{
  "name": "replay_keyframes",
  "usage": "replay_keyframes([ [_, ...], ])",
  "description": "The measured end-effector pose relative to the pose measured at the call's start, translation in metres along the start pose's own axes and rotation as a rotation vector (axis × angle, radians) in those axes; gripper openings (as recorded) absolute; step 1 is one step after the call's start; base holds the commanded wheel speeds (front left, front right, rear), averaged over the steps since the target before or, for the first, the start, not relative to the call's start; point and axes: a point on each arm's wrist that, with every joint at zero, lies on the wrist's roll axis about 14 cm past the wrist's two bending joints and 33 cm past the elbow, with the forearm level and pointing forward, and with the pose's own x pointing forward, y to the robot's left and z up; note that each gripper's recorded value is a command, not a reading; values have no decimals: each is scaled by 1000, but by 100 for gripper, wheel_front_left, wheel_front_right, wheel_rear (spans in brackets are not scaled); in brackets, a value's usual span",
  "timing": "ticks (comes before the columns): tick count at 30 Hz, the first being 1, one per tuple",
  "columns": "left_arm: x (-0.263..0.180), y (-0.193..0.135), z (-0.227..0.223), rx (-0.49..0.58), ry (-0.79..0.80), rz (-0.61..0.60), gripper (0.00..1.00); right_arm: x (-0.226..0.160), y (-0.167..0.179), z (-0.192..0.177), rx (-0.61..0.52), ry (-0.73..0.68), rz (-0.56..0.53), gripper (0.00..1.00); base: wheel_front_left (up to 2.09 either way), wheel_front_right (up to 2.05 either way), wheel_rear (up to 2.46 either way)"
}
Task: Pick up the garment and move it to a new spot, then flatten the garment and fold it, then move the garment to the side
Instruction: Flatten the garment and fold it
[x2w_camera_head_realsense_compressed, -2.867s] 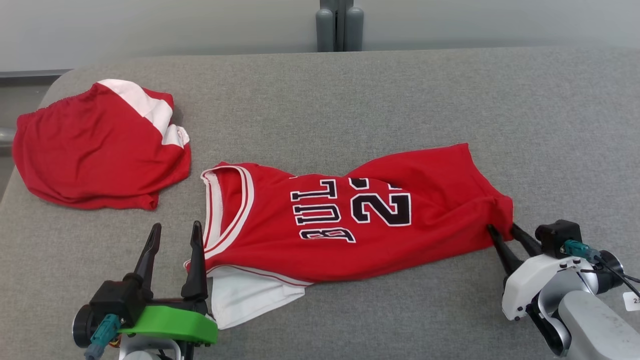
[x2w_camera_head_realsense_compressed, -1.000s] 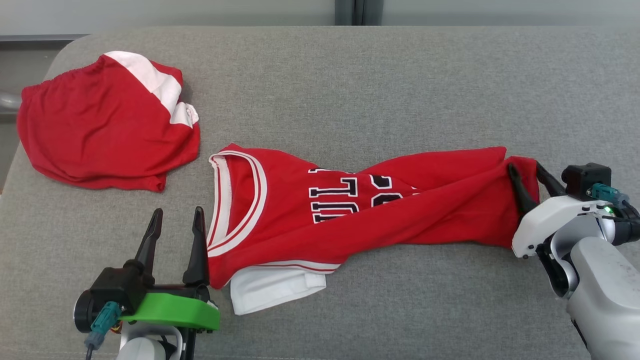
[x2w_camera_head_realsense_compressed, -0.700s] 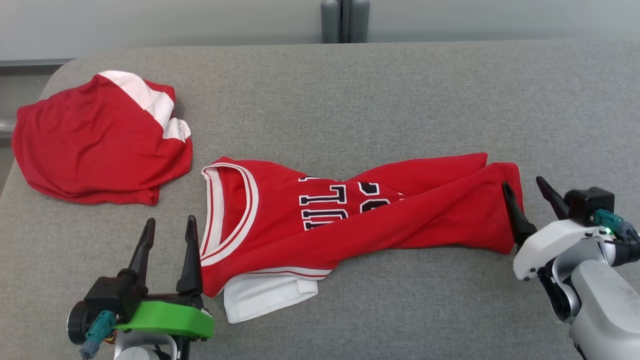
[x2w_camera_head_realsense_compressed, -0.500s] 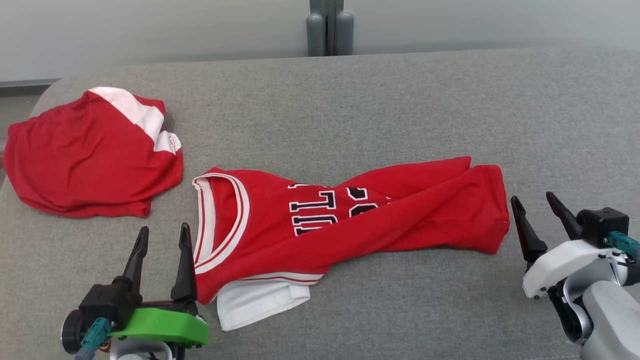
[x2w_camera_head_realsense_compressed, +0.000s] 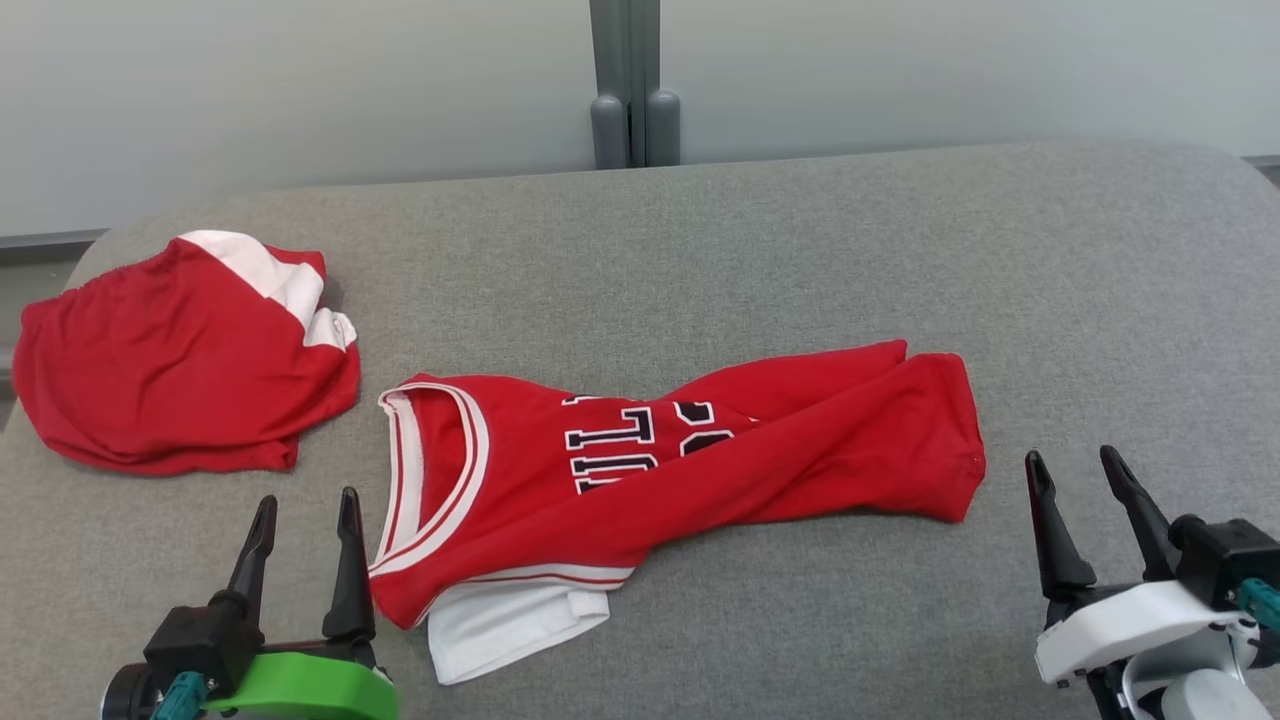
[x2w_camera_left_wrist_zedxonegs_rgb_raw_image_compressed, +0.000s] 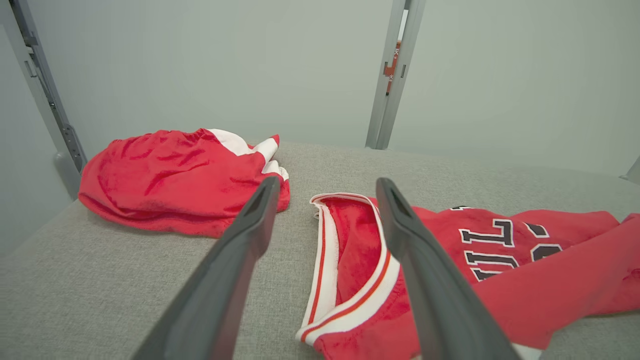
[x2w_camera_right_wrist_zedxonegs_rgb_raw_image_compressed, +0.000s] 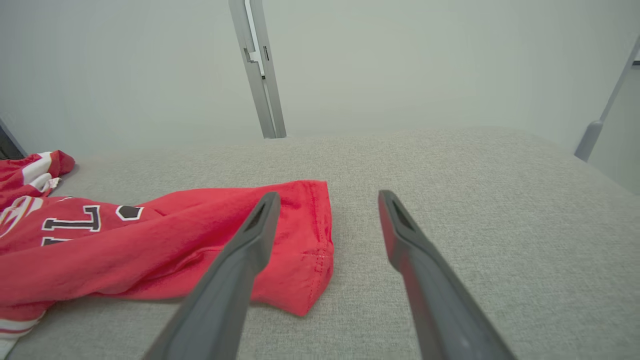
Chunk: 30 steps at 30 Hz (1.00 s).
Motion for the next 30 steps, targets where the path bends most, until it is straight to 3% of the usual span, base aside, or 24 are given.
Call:
replay_keyframes([
  [15,-20,23,5,103,-5,65,100,-16,29,15,-3,-68,21,100,0,0,0],
  [30,-25,29,0,113,13,85,100,-14,42,20,-24,-81,54,100,0,0,0],
])
